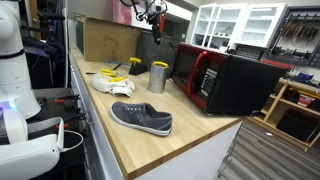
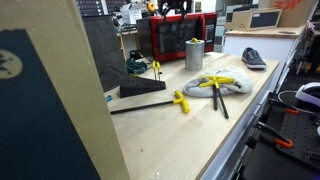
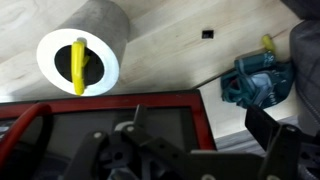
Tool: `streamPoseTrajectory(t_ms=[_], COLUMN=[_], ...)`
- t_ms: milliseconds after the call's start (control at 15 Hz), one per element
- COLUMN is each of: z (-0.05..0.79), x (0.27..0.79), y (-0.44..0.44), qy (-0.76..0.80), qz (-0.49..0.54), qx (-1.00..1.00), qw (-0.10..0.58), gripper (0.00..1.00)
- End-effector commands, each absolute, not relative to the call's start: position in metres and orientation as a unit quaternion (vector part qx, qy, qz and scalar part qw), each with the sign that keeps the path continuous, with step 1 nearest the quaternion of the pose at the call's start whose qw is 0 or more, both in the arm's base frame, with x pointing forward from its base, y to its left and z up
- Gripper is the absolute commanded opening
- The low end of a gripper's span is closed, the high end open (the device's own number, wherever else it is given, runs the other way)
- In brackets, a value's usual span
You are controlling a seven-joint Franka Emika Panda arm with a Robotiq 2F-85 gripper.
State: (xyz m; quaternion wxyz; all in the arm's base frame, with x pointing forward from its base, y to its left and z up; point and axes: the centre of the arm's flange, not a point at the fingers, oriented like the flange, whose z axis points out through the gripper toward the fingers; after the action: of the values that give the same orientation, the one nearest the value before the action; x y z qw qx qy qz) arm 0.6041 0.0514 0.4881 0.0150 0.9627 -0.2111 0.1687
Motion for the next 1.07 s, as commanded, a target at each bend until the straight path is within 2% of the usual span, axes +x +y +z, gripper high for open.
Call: streamPoseTrajectory(t_ms=[0,133,267,333,600,1000], z=[0.495,0.491,0.494,0.482,0.486,0.487], x=[0.594,0.592,0.585,0.597,0.592,0.598], y=[0.038,0.027,0.020,0.027,0.020,0.059], qy=[-0.165,-0.167,-0.180,-0.177,-0.183,-0.218], qz=[0.134,0.113,0.089,0.107,0.095,0.093], qx=[0.976,0.978,0.979,0.977,0.978,0.970], qw=[-0.036,-0.053,-0.039,-0.043,-0.040,-0.043], gripper=[1.00,1.00,1.00,1.00,1.00,1.00])
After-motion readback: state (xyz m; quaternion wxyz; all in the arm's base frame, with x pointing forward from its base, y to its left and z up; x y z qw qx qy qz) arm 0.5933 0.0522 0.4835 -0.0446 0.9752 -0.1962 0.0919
